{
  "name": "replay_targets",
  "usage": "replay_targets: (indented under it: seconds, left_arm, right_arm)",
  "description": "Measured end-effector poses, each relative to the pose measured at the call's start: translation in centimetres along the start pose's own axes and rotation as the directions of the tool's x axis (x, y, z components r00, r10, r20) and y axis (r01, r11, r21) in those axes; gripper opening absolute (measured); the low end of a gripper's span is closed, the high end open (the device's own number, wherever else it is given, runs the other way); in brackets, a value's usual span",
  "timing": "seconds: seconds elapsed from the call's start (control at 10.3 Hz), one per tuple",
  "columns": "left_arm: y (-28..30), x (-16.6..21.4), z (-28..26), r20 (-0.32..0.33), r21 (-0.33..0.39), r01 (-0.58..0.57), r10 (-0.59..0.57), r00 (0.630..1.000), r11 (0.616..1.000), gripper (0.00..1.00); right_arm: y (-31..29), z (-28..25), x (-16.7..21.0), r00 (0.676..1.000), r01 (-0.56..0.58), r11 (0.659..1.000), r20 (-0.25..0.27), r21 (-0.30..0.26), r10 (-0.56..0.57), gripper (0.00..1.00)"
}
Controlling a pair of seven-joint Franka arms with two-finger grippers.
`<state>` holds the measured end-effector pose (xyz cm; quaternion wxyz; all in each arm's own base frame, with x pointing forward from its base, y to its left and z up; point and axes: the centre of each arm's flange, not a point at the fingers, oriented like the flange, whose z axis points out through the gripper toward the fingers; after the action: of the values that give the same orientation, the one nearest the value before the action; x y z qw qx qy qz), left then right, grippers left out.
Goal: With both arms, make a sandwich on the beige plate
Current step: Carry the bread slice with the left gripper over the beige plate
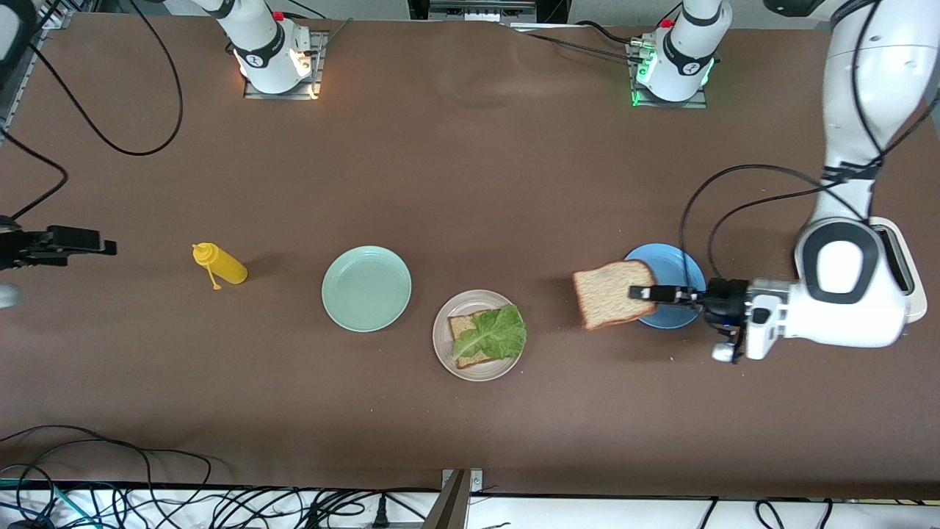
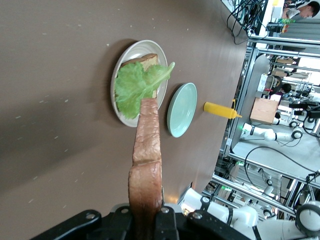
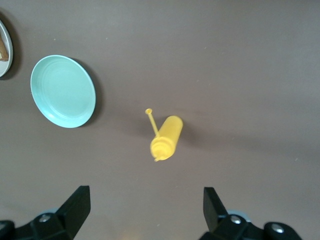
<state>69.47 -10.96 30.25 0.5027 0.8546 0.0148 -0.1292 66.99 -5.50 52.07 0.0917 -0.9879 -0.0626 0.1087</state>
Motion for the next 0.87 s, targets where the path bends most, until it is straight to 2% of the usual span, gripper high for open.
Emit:
replay_targets:
  seconds: [0.19, 0.58, 0.68, 0.87]
  left_arm:
    - [0.5, 0.9, 4.6, -0.012, -0.071, 0.027, -0.028, 1.0, 0.997, 0.09]
    - [-2.2, 2.0, 8.0, -0.017, -0.195, 0.122, -0.127, 0.992, 0.973, 0.09]
    - [-2.4, 2.1, 9.3, -0.004, -0.212, 0.136, -0.14, 0.99, 0.968, 0.09]
    - [-2.1, 2.0, 12.3, 0.011, -0.201, 0.14, -0.141, 0.99, 0.97, 0.09]
  right_arm:
    - [-1.3, 0.0, 0.0, 1.0, -0.014, 1.0, 0.012, -0.003, 0.014, 1.0]
    - [-1.2, -0.1, -0.2, 0.999, -0.035, 0.999, 0.011, -0.004, 0.035, 1.0]
    - [-1.2, -0.1, -0.1, 0.998, -0.057, 0.998, 0.011, -0.004, 0.057, 1.0]
    - [-2.7, 0.1, 0.1, 0.992, -0.122, 0.993, 0.02, -0.005, 0.122, 1.0]
